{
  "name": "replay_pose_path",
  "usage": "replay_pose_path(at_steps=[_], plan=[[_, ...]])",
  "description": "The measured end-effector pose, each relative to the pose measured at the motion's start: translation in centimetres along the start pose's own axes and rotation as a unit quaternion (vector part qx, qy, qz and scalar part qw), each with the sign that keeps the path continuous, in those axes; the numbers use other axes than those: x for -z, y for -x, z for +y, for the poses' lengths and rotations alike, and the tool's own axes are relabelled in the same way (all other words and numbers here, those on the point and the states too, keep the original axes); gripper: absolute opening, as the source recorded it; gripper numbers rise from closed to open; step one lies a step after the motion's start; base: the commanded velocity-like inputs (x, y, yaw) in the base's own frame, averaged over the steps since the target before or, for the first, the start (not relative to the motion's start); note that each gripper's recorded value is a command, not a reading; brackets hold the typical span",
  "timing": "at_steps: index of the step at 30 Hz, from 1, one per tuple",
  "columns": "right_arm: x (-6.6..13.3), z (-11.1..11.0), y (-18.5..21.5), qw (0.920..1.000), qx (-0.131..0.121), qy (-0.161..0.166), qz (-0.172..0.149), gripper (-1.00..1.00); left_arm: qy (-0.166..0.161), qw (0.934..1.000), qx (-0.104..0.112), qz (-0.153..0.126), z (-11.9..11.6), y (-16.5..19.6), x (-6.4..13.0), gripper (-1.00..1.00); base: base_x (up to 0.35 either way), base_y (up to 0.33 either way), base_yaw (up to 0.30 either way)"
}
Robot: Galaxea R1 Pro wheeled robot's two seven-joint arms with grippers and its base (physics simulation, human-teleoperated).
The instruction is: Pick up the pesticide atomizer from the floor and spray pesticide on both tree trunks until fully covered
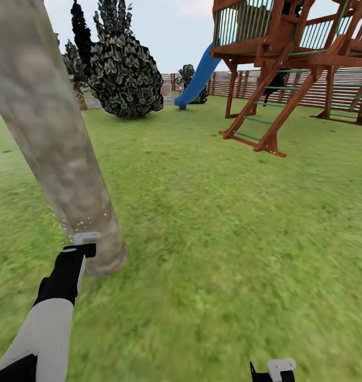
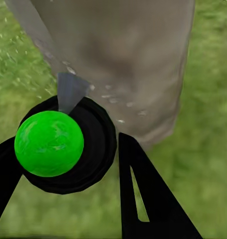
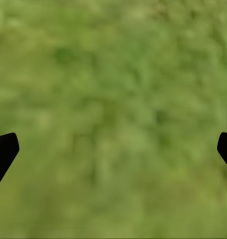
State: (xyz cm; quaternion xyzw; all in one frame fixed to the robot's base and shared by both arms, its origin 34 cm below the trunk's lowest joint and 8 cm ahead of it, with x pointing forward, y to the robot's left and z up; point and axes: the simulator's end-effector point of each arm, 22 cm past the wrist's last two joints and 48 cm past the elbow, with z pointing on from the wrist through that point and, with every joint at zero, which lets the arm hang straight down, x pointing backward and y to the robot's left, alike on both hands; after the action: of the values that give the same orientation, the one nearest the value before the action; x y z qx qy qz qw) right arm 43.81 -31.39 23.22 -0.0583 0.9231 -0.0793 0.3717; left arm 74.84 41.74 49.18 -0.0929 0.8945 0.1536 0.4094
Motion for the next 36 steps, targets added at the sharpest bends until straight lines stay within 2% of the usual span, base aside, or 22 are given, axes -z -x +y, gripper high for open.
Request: replay_pose_path(at_steps=[4,7,14,18,23,27,30,36], plan=[[0.0,0.0,0.0,1.0,0.0,0.0,0.0,1.0,0.012,0.9999,-0.002,-0.005,1.2,0.3,0.0,-1.0,0.111,-0.247,0.276],[0.0,0.0,0.0,1.0,0.0,0.0,0.0,1.0,0.033,0.9994,0.013,0.001,3.0,-0.4,-0.1,-1.0,0.006,-0.272,0.275],[0.0,0.0,0.0,1.0,0.0,0.0,0.0,1.0,0.027,0.9995,0.015,0.007,2.1,-1.2,0.0,-1.0,0.137,-0.241,0.037],[0.0,0.0,0.0,1.0,0.0,0.0,0.0,1.0,0.035,0.9992,0.014,0.008,3.2,-1.2,-0.1,-1.0,0.243,-0.173,0.063],[0.0,0.1,0.0,1.0,-0.001,0.0,0.0,1.0,0.041,0.9989,0.007,0.021,3.9,-3.3,-0.1,-1.0,0.234,-0.174,0.262],[0.0,0.1,0.0,1.0,-0.001,0.0,0.0,1.0,0.052,0.9981,0.004,0.033,4.2,-5.1,0.0,-1.0,-0.091,-0.217,0.277],[0.0,0.1,0.0,1.0,-0.001,0.001,0.0,1.0,0.077,0.9964,0.003,0.035,5.1,-5.5,0.2,-1.0,-0.044,-0.06,0.277],[0.0,0.1,0.0,1.0,-0.001,0.0,0.0,1.0,0.073,0.9965,0.003,0.041,4.4,-6.1,0.1,-1.0,0.021,-0.003,0.182]])
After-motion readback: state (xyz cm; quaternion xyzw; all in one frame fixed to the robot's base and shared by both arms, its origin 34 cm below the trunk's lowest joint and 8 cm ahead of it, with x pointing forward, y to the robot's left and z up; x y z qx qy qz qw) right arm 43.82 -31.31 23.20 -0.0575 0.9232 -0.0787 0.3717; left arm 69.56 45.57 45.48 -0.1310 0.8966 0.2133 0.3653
